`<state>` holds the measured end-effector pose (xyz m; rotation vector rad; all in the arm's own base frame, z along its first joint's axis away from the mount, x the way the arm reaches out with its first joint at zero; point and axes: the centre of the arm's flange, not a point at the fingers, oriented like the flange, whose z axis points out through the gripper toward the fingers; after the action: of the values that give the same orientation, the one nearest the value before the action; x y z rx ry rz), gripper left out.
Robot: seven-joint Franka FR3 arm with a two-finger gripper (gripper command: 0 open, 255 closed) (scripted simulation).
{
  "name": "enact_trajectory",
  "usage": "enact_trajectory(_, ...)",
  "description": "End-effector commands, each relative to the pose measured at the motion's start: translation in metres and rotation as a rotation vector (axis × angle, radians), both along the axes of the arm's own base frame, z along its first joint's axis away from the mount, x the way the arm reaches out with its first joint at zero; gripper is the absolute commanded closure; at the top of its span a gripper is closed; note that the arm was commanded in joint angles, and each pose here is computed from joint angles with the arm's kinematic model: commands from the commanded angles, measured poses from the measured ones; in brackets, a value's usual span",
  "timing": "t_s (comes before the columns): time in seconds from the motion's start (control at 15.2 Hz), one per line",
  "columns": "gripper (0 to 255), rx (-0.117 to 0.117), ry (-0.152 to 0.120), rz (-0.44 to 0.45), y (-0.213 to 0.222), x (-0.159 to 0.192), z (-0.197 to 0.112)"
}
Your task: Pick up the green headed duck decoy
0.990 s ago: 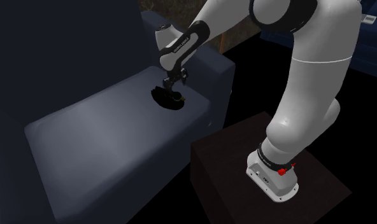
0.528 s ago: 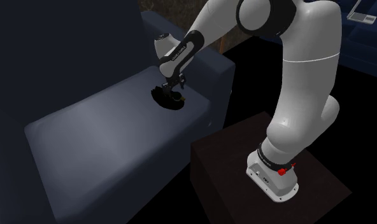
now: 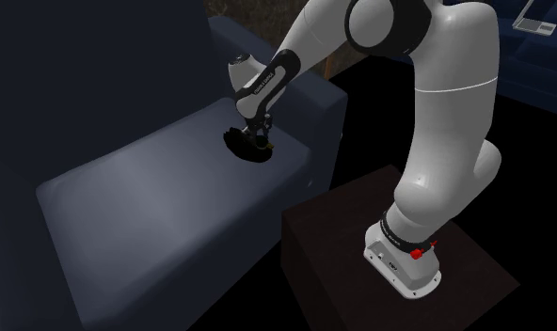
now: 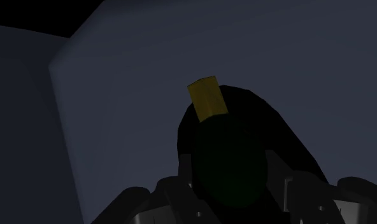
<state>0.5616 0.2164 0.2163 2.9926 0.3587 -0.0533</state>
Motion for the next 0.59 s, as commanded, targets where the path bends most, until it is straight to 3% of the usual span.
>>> enact_trajectory(0.0, 255, 0.000, 0.001, 0.000, 0.000, 0.000, -0.001)
enact_trajectory(0.26, 255, 0.000, 0.001, 0.000, 0.000, 0.000, 0.000)
enact_trajectory(0.53, 255, 0.000, 0.001, 0.000, 0.000, 0.000, 0.021)
